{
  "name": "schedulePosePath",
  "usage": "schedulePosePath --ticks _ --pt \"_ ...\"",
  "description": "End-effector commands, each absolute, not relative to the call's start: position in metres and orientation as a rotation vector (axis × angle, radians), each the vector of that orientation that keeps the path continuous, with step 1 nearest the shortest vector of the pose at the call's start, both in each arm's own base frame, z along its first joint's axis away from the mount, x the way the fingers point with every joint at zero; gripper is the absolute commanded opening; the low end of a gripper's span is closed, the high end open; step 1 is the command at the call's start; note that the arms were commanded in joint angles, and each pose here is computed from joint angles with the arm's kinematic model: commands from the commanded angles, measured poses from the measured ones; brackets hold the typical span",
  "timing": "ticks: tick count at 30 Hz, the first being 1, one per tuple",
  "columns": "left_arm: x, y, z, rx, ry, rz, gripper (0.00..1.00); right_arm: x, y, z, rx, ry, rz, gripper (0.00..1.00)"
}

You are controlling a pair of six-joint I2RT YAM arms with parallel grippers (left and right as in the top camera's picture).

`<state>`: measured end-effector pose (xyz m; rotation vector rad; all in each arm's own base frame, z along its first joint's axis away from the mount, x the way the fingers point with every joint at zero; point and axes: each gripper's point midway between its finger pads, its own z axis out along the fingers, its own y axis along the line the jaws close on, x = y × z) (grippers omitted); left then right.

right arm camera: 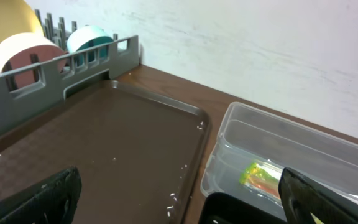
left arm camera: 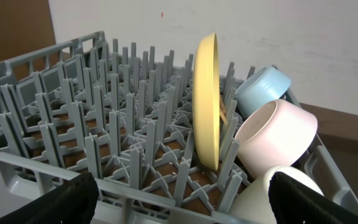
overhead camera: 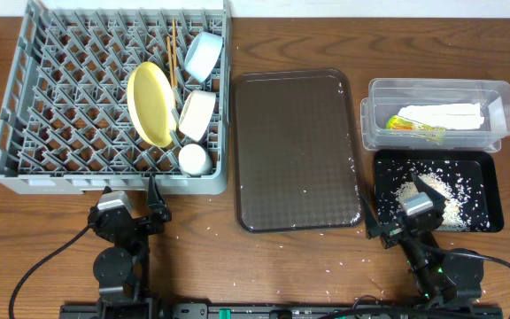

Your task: Sort waste into correct bins and load items into the dishwasher

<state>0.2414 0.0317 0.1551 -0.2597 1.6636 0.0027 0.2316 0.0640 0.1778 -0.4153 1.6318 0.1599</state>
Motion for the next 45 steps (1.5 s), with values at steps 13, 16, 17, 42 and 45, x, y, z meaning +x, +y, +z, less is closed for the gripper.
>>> schedulePosePath --ticks 13,16,17,42,45 --pt "0.241 0.033 0.137 -0.255 1.707 0.025 0.88 0.244 0.034 0.162 -0.244 1.604 0.018 0.99" --pt "0.241 0.033 0.137 -0.255 1.707 0.025 0.88 0.244 0.033 0.157 -0.237 1.625 0.008 0.99" --pt "0.242 0.033 0.137 -0.255 1.707 0.025 0.88 0.244 0.033 0.157 -0.236 1.625 0.006 0.99" --pt "0.242 0.033 0.137 -0.255 1.707 0.025 0.88 0.244 0.034 0.158 -0.241 1.623 0.011 0.99" --pt "0.241 0.033 0.137 -0.255 1.707 0.025 0.88 0.244 0.034 0.158 -0.24 1.623 0.011 0.99"
